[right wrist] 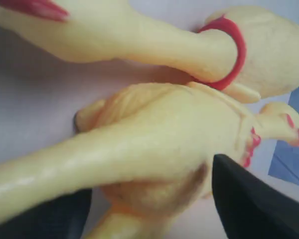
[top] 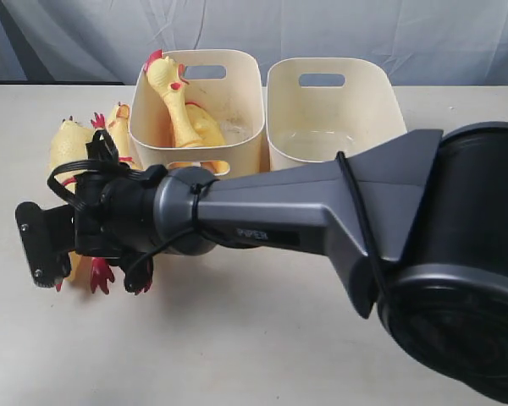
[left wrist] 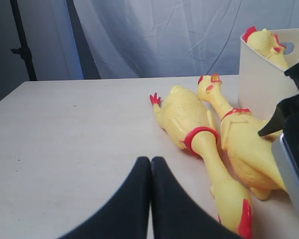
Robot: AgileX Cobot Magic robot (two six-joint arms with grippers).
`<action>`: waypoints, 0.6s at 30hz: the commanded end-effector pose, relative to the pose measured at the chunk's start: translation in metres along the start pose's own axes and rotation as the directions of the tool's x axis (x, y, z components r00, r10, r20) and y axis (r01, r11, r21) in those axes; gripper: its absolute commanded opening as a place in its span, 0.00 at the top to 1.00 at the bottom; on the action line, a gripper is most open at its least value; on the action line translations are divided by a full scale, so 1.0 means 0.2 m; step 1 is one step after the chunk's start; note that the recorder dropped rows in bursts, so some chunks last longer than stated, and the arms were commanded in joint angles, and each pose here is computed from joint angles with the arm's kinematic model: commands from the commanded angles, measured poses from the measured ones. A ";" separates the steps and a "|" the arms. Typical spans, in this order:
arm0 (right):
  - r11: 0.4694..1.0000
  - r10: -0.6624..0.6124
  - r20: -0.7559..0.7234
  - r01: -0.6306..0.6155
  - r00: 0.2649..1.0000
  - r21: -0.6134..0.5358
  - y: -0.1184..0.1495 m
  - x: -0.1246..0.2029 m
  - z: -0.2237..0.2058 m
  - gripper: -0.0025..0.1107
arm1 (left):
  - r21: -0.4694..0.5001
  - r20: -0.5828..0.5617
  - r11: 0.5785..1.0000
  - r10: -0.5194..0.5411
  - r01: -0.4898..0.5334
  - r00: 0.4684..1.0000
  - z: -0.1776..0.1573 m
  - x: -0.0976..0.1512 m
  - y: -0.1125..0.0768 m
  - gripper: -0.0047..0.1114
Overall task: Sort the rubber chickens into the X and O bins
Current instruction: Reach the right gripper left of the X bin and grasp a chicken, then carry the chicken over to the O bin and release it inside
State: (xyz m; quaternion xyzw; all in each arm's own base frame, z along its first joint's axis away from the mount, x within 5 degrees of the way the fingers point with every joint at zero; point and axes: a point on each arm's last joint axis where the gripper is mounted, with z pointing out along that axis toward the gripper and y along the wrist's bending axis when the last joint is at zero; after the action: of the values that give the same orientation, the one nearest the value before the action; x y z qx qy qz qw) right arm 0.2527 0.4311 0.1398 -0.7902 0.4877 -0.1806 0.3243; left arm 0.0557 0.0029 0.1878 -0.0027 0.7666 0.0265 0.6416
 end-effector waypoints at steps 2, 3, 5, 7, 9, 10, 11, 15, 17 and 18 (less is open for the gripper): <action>0.998 -0.062 0.074 0.065 0.995 -0.025 0.13 -0.04 0.16 0.41 | 0.005 0.025 1.000 -0.011 0.011 1.000 -0.01 -0.02 0.00 0.96; 0.997 -0.073 0.047 0.075 0.996 -0.037 0.15 -0.03 0.19 0.42 | 0.005 0.025 1.000 -0.011 0.011 1.000 -0.01 -0.02 0.00 0.96; 0.998 -0.058 0.042 0.058 0.997 -0.004 0.08 -0.05 0.17 0.52 | 0.005 0.025 1.000 -0.011 0.011 1.000 -0.01 -0.02 0.00 0.96; 0.998 -0.057 0.020 0.056 0.998 0.033 0.01 -0.06 0.15 0.77 | 0.005 0.025 1.000 -0.011 0.011 1.000 -0.01 -0.02 0.00 0.96; 0.997 -0.014 0.031 0.011 0.999 0.072 -0.07 -0.09 0.11 0.97 | 0.005 0.025 1.000 -0.011 0.011 1.000 -0.01 -0.02 0.00 0.96; 0.996 0.006 0.040 -0.010 0.999 0.088 -0.10 -0.10 0.09 0.98 | 0.005 0.025 1.000 -0.011 0.011 1.000 -0.01 -0.02 0.00 0.96; 0.993 0.035 0.057 -0.041 0.998 0.109 -0.15 -0.11 0.06 0.98 | 0.005 0.025 1.000 -0.011 0.011 1.000 -0.01 -0.02 0.00 0.96; 0.974 0.160 0.081 -0.170 0.984 0.152 -0.32 -0.14 -0.09 0.98 | 0.005 0.025 1.000 -0.011 0.011 1.000 -0.01 -0.02 0.00 0.96; 0.956 0.215 0.063 -0.224 0.974 0.190 -0.44 -0.14 -0.25 0.98 | 0.005 0.025 1.000 -0.011 0.011 1.000 -0.01 -0.02 0.00 0.96; 0.942 0.242 0.076 -0.253 0.967 0.222 -0.52 -0.12 -0.35 0.98 | 0.005 0.025 1.000 -0.011 0.011 1.000 -0.01 -0.02 0.00 0.96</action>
State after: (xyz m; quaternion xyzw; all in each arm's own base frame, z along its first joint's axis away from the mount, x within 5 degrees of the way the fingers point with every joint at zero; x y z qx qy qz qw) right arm 0.2690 0.4687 0.2165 -0.7117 0.5388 -0.1719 0.4166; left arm 0.0557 0.0029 0.1878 -0.0027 0.7666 0.0265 0.6416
